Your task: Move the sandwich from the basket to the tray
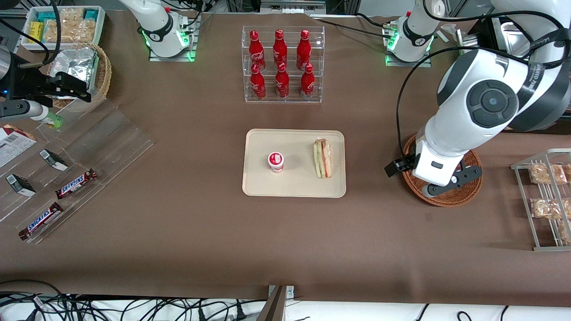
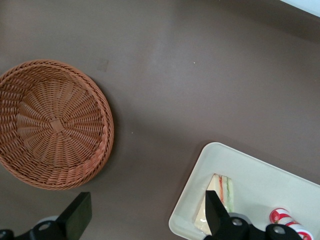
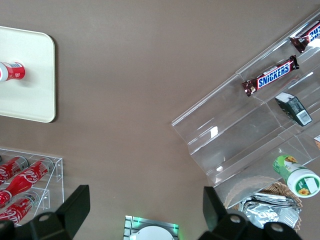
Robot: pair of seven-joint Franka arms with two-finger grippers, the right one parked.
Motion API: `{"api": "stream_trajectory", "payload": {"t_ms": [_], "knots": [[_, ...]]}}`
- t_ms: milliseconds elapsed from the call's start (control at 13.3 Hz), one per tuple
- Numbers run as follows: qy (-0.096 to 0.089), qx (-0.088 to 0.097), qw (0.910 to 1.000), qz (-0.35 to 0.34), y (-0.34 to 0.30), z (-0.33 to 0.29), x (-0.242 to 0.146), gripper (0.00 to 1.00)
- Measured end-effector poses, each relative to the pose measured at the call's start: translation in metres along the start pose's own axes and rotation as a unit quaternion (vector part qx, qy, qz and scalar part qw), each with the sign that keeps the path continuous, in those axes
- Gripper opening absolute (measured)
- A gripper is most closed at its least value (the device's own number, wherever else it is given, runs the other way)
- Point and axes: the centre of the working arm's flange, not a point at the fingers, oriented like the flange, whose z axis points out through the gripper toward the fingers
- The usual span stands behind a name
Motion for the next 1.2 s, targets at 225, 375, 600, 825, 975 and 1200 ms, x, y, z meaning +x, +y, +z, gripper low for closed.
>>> {"api": "stream_trajectory", "payload": {"t_ms": [225, 375, 600, 825, 975, 1200], "knots": [[-0.010, -0.006, 0.9994, 0.033, -0.041, -0.021, 0.011, 1.00], [-0.016, -0.003, 0.9979, 0.063, -0.083, -0.042, 0.016, 1.00], [-0.030, 0.004, 0.9926, 0.118, -0.151, -0.073, 0.019, 1.00], [-0.036, 0.013, 0.9856, 0.165, -0.192, -0.095, 0.013, 1.00], [-0.038, 0.017, 0.9826, 0.181, -0.202, -0.100, 0.004, 1.00], [-0.045, 0.016, 0.9800, 0.193, -0.198, -0.097, -0.008, 1.00]]}}
